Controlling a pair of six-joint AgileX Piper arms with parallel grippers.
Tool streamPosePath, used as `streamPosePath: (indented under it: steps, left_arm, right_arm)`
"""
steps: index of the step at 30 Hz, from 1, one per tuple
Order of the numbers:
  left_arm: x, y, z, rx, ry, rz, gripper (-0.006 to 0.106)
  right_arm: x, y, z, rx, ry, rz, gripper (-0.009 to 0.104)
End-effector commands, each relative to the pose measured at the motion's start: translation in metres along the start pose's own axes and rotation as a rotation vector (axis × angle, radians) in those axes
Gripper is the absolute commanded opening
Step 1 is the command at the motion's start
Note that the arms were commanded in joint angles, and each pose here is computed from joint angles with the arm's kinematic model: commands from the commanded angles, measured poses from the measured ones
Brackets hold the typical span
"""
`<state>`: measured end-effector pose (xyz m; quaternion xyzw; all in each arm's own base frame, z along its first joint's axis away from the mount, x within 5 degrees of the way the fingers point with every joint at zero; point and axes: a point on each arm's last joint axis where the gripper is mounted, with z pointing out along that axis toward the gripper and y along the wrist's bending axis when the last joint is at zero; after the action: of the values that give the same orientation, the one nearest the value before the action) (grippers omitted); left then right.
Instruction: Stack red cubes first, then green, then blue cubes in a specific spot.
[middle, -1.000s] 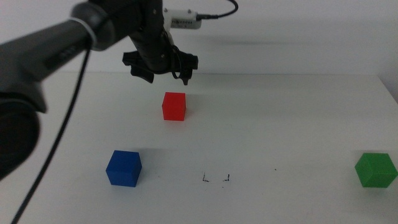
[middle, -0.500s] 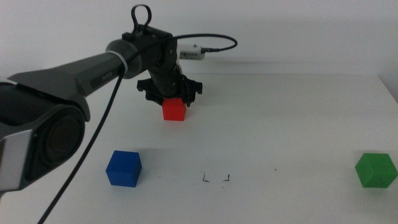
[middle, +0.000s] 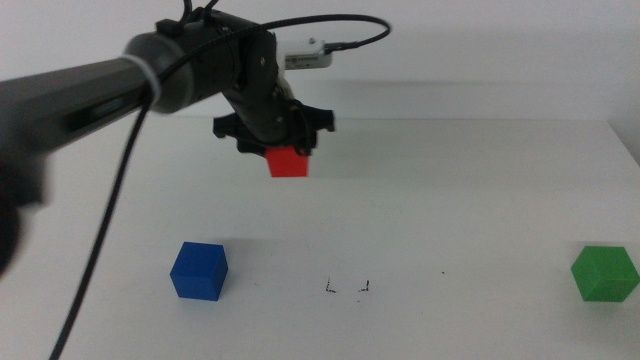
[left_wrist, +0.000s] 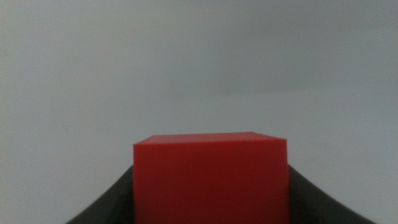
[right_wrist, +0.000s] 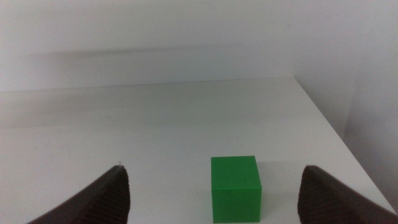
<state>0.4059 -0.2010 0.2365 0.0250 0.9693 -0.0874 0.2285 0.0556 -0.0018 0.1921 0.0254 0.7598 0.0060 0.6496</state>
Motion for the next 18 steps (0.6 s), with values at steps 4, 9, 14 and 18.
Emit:
streamPosePath:
  steps: [4,9,14,18]
  left_arm:
    - [0.057,-0.041,-0.040,0.003,-0.085,-0.071,0.019]
    - [0.086,-0.071,-0.027,-0.026,-0.018,-0.090,0.019]
    - [0.104,-0.081,0.001,-0.049,0.059,-0.100,0.019]
    - [0.111,-0.083,0.015,-0.053,0.111,-0.113,0.019]
  right_arm:
    - [0.000,0.000,0.000,-0.001,-0.012,-0.017,0.093]
    - [0.000,0.000,0.000,-0.001,-0.012,-0.017,0.093]
    - [0.000,0.000,0.000,-0.001,-0.012,-0.017,0.093]
    - [0.000,0.000,0.000,-0.001,-0.012,-0.017,0.093]
